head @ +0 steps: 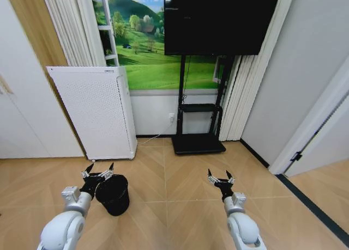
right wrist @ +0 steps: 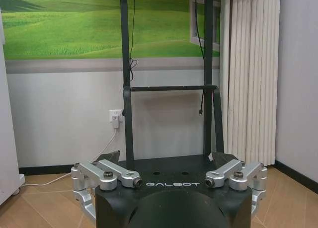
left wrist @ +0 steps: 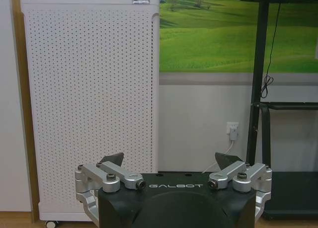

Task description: Pick up the trash bin and place the garbage on the floor into it.

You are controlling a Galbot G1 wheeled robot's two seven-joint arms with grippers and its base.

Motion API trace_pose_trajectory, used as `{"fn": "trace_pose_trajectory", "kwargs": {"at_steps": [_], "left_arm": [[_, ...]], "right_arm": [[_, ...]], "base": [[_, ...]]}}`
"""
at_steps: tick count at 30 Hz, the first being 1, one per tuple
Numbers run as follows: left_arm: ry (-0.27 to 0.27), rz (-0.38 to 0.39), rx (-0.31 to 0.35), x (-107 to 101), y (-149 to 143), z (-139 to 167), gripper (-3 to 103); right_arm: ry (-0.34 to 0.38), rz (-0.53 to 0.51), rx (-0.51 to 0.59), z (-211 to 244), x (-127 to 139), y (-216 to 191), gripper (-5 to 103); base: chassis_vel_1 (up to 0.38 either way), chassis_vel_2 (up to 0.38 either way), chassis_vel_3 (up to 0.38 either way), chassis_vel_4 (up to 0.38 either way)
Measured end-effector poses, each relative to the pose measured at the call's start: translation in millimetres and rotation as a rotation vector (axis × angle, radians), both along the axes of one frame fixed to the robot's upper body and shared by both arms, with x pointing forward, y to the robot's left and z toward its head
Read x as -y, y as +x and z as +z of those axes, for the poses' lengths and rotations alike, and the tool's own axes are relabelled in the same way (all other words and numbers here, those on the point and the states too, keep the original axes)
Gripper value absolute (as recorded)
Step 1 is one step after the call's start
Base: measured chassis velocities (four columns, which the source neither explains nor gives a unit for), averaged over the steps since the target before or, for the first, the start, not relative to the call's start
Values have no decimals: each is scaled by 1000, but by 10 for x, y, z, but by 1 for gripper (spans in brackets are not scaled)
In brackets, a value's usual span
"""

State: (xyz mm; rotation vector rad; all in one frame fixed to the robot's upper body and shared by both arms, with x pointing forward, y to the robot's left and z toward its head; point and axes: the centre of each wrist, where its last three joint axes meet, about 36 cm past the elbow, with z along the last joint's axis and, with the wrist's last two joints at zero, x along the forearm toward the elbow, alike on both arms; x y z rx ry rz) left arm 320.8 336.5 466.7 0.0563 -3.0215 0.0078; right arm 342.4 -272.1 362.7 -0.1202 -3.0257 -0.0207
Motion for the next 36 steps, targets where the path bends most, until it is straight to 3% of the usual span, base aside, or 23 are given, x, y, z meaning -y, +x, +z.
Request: {"fn": "trace_pose_trajectory", "kwargs": {"at_steps": [36], "left_arm": [[0, 5, 15, 32, 15, 63, 100]], "right_arm": [[20, 16, 0, -24, 38, 78, 100]], "base": [[0, 0, 0, 0]]}}
